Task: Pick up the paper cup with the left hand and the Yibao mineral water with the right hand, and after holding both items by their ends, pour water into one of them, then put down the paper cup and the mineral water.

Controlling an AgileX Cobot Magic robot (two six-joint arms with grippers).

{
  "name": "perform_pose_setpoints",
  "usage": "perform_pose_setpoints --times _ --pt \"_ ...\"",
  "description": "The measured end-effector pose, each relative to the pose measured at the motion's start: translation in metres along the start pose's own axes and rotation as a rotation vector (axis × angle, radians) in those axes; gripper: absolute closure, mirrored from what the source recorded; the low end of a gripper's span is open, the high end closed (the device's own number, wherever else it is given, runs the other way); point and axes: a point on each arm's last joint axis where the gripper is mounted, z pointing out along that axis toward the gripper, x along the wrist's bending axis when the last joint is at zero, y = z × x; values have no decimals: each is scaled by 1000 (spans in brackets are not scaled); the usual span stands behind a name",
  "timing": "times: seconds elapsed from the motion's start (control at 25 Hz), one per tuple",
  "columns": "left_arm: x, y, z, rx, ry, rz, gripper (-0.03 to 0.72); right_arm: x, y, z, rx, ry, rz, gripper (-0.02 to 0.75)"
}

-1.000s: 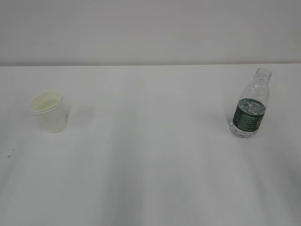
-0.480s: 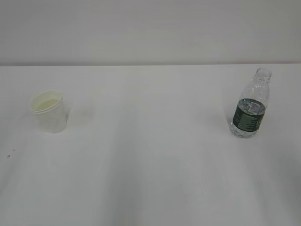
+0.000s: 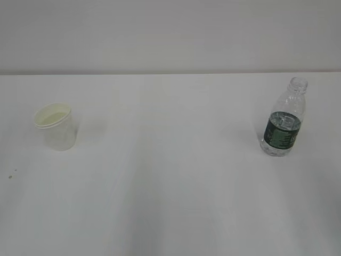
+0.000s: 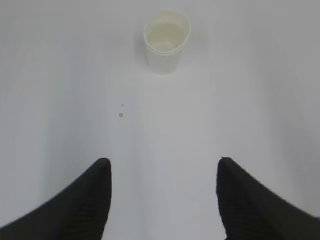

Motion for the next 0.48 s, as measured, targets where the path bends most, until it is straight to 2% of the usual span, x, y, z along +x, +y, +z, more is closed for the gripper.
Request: perform_pose_setpoints --times 0.2,0.48 --pt "0 -3 0 38 1 0 221 0 -3 0 33 3 0 148" --pt "0 -6 -8 11 -1 9 221 0 -4 -1 37 4 0 148"
